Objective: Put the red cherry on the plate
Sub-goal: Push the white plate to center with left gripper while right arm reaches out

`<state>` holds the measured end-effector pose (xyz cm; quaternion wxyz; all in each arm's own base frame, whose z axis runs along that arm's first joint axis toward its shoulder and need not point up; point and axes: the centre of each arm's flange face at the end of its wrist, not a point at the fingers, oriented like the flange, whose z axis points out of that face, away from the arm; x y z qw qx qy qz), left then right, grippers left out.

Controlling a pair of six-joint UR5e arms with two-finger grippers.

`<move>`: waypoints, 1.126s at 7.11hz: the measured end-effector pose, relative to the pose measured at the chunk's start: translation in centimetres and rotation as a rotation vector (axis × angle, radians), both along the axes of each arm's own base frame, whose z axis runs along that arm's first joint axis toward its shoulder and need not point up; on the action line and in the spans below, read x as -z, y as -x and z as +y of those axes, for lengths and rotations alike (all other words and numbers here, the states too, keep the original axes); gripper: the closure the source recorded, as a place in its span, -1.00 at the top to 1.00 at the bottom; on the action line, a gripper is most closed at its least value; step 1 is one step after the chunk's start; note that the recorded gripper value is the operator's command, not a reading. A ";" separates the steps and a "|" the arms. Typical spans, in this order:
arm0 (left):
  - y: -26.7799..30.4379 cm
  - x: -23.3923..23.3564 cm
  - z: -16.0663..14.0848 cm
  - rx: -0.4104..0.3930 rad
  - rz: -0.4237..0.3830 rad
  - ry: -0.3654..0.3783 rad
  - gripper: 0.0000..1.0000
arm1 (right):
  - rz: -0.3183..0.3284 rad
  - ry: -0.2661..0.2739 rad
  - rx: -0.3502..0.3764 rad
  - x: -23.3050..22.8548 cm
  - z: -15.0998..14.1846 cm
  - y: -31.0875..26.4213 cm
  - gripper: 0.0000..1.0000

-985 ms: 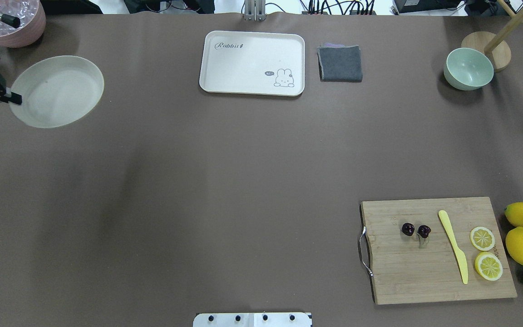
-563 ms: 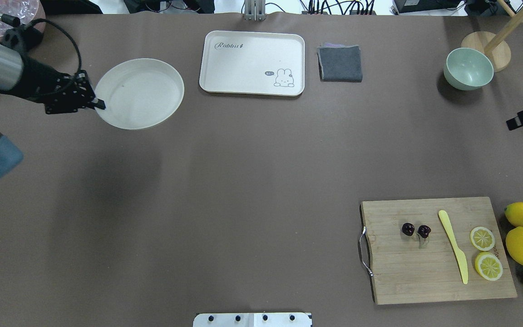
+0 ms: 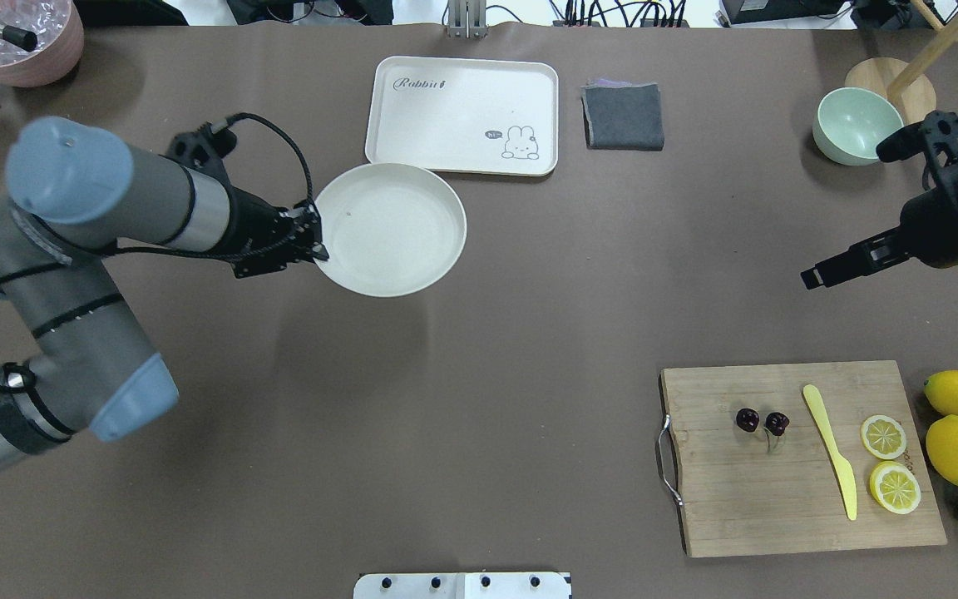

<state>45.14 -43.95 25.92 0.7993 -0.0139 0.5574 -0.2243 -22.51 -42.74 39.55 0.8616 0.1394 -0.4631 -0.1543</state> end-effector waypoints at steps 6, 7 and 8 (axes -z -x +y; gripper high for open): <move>-10.7 -1.0 6.3 0.023 -0.096 -0.009 0.95 | 0.003 0.016 0.056 3.1 3.7 9.6 1.00; -10.5 -1.2 6.0 0.028 -0.101 -0.011 0.96 | 0.020 0.014 0.060 3.3 4.4 11.2 1.00; -9.9 -1.2 5.2 0.039 -0.101 -0.014 0.96 | 0.050 0.011 0.060 3.3 4.9 12.4 1.00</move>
